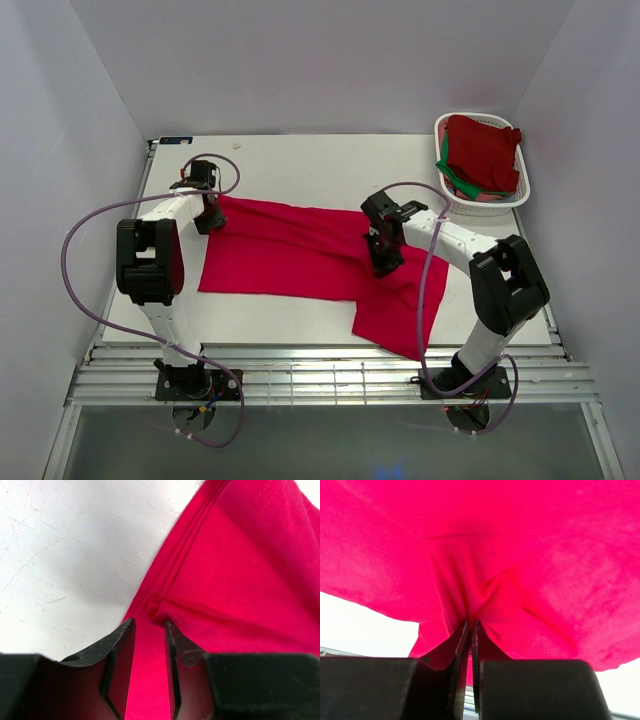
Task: Fold and stack the t-shirts
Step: Fold the flattened tshirt in 1/3 of the way
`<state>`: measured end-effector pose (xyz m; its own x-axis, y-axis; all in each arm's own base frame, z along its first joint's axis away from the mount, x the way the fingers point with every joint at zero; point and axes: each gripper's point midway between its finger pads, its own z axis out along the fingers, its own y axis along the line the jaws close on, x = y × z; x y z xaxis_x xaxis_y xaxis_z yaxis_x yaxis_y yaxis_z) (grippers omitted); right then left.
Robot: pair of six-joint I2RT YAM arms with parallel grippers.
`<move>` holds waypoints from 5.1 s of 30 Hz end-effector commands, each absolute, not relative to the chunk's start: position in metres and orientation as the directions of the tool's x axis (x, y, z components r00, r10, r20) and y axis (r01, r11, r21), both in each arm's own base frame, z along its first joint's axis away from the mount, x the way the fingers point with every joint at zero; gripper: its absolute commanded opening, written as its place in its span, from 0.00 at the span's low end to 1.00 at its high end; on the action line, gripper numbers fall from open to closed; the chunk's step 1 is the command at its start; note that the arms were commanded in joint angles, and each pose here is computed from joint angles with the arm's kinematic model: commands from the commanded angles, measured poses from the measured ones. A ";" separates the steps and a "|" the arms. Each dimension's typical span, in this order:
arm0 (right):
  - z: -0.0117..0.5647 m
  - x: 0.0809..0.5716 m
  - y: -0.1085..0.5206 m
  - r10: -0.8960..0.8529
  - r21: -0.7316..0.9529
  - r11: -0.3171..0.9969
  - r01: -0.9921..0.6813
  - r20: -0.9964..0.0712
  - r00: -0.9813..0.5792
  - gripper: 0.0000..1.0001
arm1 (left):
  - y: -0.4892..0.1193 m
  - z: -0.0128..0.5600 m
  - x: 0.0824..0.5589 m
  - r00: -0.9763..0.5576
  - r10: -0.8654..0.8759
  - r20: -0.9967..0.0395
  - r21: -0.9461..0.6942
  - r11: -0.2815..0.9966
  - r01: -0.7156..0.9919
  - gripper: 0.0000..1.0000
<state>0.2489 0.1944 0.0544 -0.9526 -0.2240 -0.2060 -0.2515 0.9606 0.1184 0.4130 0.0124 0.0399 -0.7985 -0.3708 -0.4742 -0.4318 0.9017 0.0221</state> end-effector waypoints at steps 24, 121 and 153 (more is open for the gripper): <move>0.062 0.195 0.249 -0.308 0.184 0.926 -0.328 -0.130 -0.942 0.08 | 0.016 0.082 0.418 -0.706 -0.411 -0.577 -0.045 0.879 -0.475 0.42; 0.060 0.533 0.136 -0.011 0.025 0.999 -0.032 -0.591 -0.806 0.08 | -0.021 0.054 0.527 -0.730 -0.377 -0.571 -0.191 0.925 -0.328 0.12; 0.028 0.492 0.209 -0.066 0.250 0.948 -0.198 -0.454 -0.889 0.08 | -0.001 0.052 0.472 -0.720 -0.395 -0.570 -0.099 0.904 -0.416 0.50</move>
<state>0.4988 0.2103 0.0326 -0.8770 -0.0634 -0.4762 -0.1996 0.9498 0.2411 0.4636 -0.0016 0.0259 -0.7595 -0.3861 -0.5235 -0.4075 0.9097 -0.0798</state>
